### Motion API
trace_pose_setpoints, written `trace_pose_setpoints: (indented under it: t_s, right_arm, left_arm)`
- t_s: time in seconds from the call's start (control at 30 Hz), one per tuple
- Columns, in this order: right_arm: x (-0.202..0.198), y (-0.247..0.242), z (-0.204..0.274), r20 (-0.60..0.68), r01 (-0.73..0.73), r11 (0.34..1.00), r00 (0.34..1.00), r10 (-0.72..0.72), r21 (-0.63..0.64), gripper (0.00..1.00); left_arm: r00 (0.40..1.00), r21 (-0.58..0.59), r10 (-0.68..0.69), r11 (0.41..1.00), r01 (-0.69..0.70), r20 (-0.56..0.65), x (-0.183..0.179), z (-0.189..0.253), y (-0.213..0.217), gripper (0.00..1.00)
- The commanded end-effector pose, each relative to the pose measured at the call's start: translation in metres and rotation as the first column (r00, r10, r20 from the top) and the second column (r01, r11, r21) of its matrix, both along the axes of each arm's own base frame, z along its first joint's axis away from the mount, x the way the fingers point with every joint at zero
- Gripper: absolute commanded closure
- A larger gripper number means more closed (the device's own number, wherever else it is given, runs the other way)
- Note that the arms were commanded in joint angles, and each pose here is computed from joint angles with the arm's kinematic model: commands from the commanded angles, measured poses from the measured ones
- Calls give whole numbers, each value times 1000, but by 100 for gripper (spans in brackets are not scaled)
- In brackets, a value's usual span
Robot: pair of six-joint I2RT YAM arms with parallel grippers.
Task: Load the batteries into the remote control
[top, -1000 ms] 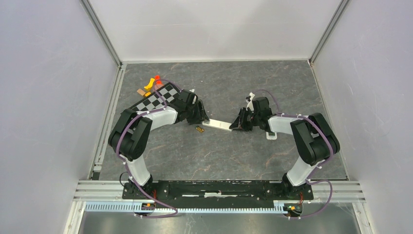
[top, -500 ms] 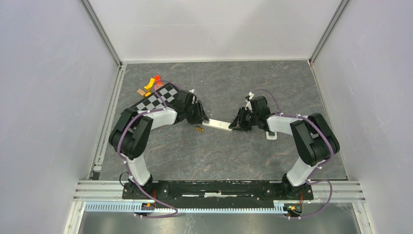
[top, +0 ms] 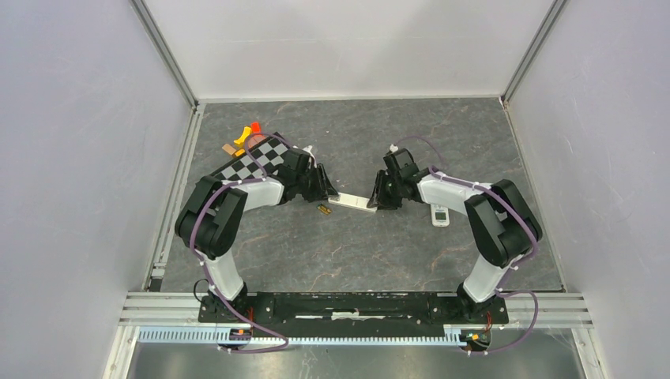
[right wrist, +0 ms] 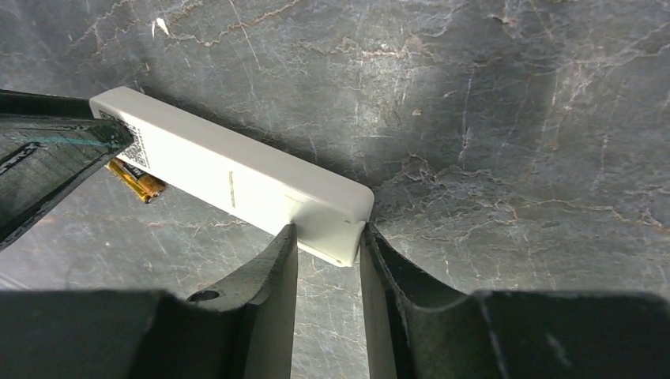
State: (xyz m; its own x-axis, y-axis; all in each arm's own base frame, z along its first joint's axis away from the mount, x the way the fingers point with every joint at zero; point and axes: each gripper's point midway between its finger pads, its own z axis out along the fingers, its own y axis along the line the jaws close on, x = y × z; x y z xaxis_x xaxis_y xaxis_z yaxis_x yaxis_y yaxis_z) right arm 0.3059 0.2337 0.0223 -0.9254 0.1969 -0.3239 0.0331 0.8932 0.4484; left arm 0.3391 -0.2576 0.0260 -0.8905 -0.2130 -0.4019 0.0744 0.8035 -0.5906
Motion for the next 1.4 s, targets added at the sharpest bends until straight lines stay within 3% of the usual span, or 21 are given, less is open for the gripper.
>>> trace_pose_setpoints:
  t_s: [0.0,0.5,0.83,1.0,1.27,1.37]
  right_arm:
    - [-12,14,-33,-30,-36,993,999,33,-111,64]
    - [-1,49,-40,-48,-58,985,998,51,-160,57]
    - [16,11,-10,112,30,974,994,-5,-224,37]
    - [13,1,12,173,19,984,985,12,-180,25]
    - [8,-15,18,196,33,982,981,4,-188,26]
    - [10,-19,17,198,48,977,980,-6,-210,31]
  left_arm:
    - [990,-48,-73,997,68,-117,-37,-24,-18,58]
    - [990,-56,-77,996,71,-114,-43,-27,-19,59]
    - [997,22,-32,999,34,-71,-25,-17,-11,54]
    - [999,52,-9,999,12,-48,-17,-13,-4,48]
    - [998,98,12,995,-6,-59,-17,-16,6,41]
    - [998,113,17,994,-10,-57,-17,-16,10,40]
